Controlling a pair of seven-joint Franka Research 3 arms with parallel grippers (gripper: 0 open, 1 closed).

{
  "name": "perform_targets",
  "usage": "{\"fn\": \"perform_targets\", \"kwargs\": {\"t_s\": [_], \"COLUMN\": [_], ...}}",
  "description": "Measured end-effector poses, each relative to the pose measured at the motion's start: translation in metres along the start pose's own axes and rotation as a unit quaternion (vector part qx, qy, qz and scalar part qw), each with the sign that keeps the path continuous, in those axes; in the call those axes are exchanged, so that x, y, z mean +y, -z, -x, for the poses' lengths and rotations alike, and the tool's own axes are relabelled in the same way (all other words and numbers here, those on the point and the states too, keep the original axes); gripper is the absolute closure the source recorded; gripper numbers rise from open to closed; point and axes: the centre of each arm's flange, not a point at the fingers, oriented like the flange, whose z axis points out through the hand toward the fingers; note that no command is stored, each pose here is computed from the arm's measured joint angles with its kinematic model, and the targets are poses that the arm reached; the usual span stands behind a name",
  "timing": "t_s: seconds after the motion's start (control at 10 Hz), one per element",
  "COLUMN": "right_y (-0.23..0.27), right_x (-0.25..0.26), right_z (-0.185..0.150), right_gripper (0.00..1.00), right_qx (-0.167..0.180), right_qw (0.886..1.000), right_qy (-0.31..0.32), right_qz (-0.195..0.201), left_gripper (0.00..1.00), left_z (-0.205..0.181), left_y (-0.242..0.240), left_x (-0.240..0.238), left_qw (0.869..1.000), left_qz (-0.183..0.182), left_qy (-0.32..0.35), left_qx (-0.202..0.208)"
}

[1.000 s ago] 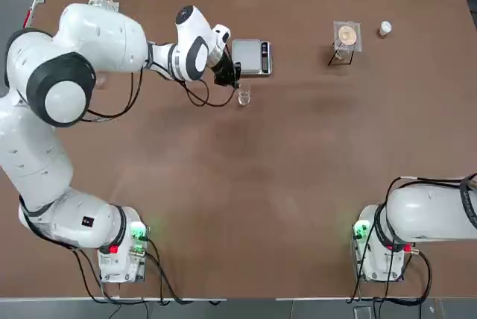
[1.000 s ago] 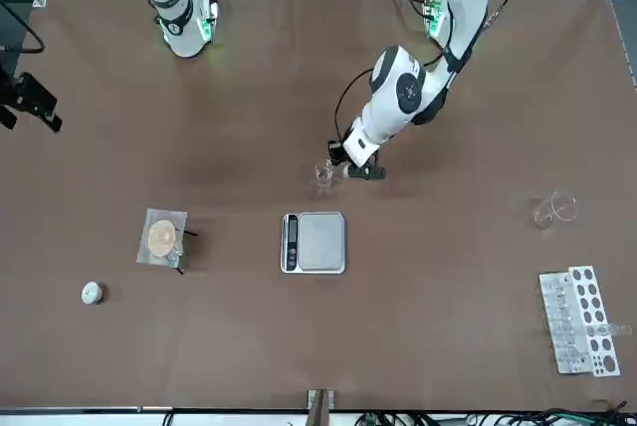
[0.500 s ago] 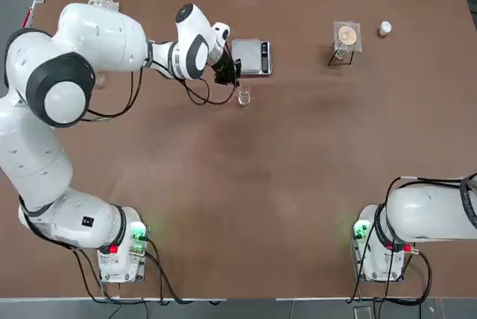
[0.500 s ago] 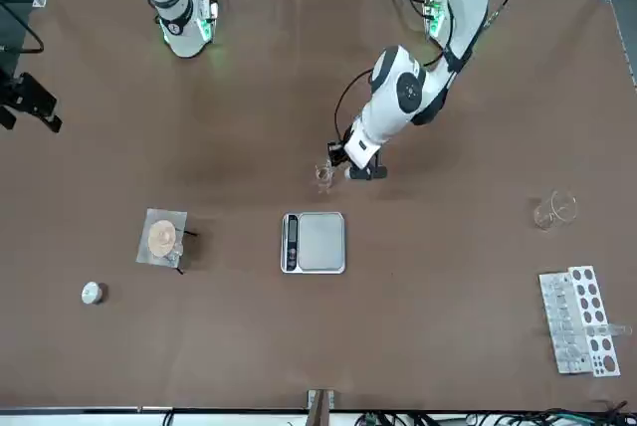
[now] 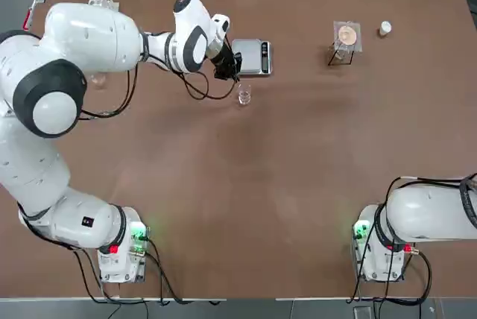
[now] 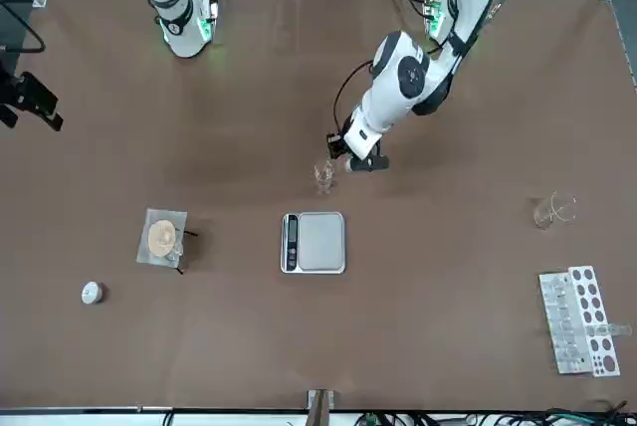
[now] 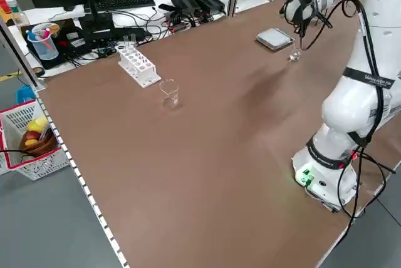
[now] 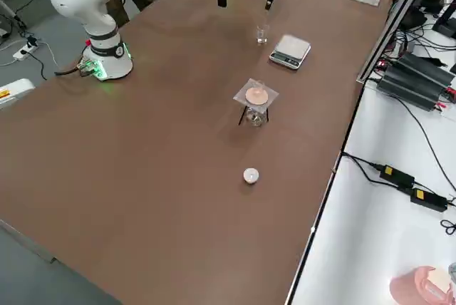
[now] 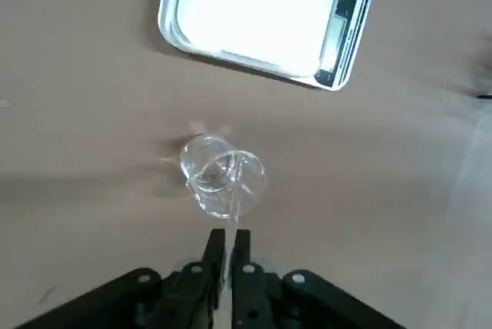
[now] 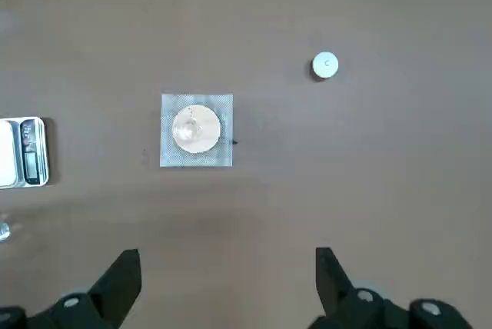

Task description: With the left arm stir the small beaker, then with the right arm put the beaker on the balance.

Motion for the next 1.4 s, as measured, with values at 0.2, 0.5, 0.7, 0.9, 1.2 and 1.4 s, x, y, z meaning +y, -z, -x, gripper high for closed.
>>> {"fn": "perform_targets", "kwargs": {"t_s": [0.2,0.5,0.7,0.9,1.2,1.4], "right_y": [0.000,0.000,-0.001,-0.001,0.000,0.002], "right_x": [0.004,0.005,0.006,0.006,0.006,0.006], "right_z": [0.000,0.000,0.001,0.001,0.001,0.001], "right_gripper": [0.00,0.00,0.00,0.00,0.00,0.00], "right_qx": [0.000,-0.001,-0.004,-0.005,-0.005,-0.002], "right_qw": [1.000,1.000,1.000,1.000,1.000,1.000], "right_qy": [-0.003,-0.005,-0.006,-0.006,-0.006,-0.010], "right_qz": [0.000,0.000,0.001,0.001,0.001,0.000], "left_gripper": [0.92,0.92,0.92,0.92,0.92,0.92], "left_z": [0.005,0.008,0.013,0.022,0.039,0.034], "left_y": [0.003,0.008,0.009,0.008,0.007,0.011], "left_x": [0.003,0.013,0.022,0.032,0.050,0.059], "left_qw": [1.000,0.998,0.996,0.995,0.990,0.987], "left_qz": [-0.022,-0.050,-0.064,-0.070,-0.099,-0.111], "left_qy": [0.005,0.031,0.051,0.065,0.082,0.093], "left_qx": [0.005,0.006,0.025,0.038,0.057,0.063]}}
